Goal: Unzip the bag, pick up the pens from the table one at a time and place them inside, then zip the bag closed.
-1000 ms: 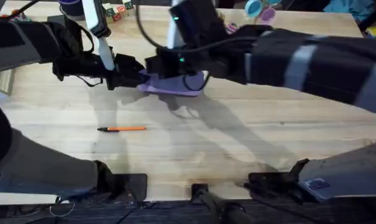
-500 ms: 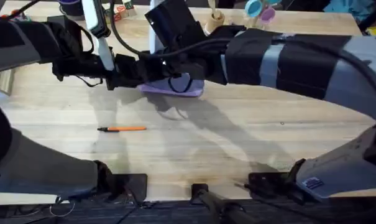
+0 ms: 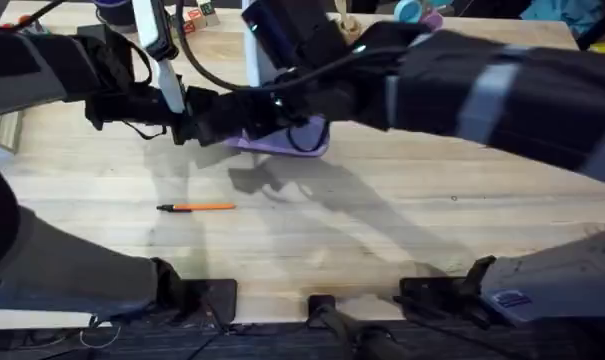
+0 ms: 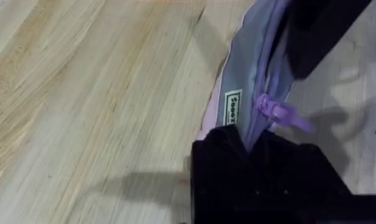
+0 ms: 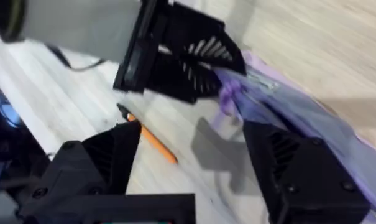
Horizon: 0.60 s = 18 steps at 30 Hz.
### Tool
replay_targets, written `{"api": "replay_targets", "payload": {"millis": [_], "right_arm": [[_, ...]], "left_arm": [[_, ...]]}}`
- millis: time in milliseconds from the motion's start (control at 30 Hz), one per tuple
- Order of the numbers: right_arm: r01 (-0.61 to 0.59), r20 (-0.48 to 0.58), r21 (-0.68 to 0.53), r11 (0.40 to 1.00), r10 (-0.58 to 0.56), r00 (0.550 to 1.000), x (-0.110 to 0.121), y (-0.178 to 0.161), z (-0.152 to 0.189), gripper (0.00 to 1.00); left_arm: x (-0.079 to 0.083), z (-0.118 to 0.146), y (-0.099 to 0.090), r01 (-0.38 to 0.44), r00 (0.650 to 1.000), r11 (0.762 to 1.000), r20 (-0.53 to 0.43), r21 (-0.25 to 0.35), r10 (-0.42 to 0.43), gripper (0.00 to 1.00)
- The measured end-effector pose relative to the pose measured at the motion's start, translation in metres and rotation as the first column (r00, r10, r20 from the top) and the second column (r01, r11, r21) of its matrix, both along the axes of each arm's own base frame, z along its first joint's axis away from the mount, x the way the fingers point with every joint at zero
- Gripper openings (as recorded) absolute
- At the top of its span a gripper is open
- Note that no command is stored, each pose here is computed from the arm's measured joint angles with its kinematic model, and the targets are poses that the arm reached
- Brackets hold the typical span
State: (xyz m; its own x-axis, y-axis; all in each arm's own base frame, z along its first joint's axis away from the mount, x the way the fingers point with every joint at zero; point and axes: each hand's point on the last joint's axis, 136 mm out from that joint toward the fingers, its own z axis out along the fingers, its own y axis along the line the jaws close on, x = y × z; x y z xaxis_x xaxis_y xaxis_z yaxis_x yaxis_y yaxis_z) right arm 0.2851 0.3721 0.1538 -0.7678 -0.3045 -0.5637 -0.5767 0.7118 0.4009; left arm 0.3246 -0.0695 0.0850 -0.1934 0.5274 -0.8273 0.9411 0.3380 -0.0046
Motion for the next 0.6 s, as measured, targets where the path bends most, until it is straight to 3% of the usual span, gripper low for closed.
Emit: {"api": "replay_targets", "payload": {"millis": [600], "right_arm": [[0.048, 0.127, -0.053, 0.997, -0.041, 0.991, -0.002, -0.087, 0.073, 0.996]], "left_arm": [[0.0, 0.0, 0.0, 0.0, 1.0, 1.0, 0.0, 0.0, 0.0, 0.043]]}}
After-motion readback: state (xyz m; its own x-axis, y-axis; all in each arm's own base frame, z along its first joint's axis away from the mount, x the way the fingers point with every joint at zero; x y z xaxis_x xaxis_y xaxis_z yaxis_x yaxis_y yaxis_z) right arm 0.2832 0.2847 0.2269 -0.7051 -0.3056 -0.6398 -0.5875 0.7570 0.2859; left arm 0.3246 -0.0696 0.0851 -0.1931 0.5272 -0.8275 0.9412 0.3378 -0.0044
